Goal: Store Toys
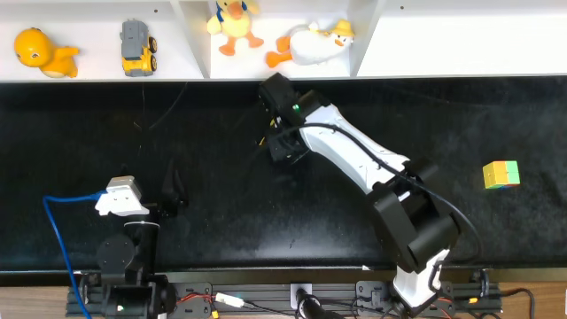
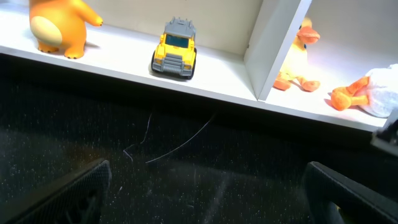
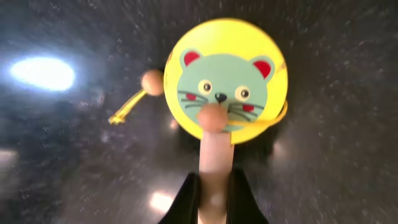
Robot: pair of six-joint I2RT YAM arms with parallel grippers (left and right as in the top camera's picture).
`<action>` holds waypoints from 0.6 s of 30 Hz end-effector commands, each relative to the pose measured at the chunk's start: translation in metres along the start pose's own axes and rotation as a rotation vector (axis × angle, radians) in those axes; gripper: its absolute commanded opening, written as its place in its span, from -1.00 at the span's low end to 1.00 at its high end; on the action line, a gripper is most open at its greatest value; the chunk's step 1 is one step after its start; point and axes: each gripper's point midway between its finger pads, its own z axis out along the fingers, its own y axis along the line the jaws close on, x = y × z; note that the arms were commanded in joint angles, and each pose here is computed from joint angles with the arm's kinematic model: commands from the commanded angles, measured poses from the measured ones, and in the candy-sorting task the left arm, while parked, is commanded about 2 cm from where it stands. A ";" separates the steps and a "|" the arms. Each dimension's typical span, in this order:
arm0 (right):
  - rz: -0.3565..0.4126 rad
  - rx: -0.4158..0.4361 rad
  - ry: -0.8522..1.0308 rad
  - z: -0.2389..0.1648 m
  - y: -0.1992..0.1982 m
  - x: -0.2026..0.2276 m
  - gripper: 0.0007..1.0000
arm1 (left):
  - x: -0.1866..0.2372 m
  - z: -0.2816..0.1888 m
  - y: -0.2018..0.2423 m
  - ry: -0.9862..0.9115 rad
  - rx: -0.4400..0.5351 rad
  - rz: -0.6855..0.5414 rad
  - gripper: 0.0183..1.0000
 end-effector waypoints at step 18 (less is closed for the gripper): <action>0.178 0.094 -0.179 -0.134 -0.042 0.063 -0.91 | 0.001 0.000 0.000 -0.006 0.004 -0.008 1.00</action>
